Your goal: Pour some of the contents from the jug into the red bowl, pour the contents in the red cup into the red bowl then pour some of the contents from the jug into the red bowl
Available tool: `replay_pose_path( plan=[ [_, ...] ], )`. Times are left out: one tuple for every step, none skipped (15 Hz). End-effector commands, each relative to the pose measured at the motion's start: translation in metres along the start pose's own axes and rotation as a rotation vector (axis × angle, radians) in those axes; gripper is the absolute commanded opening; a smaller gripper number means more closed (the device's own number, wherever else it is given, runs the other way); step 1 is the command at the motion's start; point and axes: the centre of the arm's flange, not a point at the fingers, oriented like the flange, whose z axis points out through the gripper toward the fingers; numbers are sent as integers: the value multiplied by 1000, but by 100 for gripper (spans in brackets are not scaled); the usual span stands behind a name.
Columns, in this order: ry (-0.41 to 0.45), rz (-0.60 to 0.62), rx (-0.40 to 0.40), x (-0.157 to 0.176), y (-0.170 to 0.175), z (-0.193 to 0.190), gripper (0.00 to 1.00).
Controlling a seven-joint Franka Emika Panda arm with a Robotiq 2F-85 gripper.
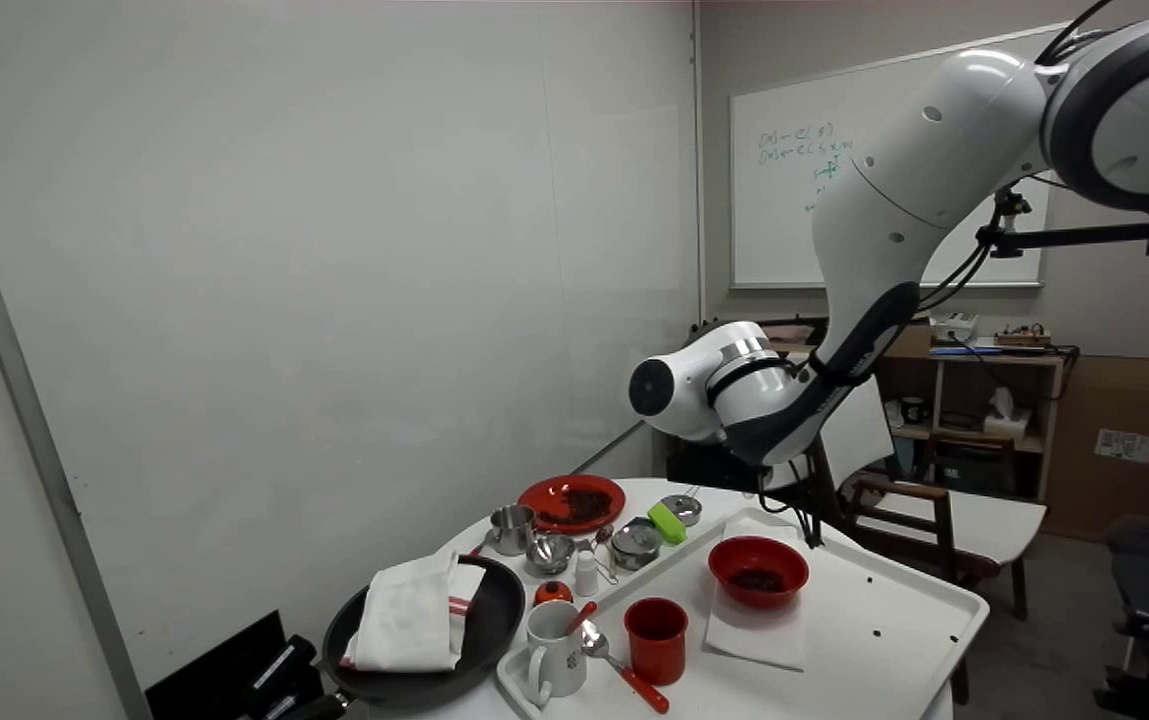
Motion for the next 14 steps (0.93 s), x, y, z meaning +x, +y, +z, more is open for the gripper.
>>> replay_pose_path(
  plan=[
    [60,42,-10,1,-9,6,10],
    [71,45,-20,1,-9,7,10],
    [86,45,-28,0,-10,9,10],
    [99,44,-35,-2,-10,11,10],
    [116,42,-44,-4,-12,14,10],
    [130,36,-50,-5,-13,15,10],
    [145,31,-55,-6,-14,16,9],
    [159,23,-60,-8,-15,17,9],
    [176,16,-65,-10,-16,18,10],
    [191,11,-71,-11,-17,18,9],
    [211,7,-79,-12,-18,19,9],
    [226,8,-88,-13,-19,19,9],
    [248,5,-93,-13,-20,19,9],
    [267,2,-99,-12,-21,19,9]
  ],
)
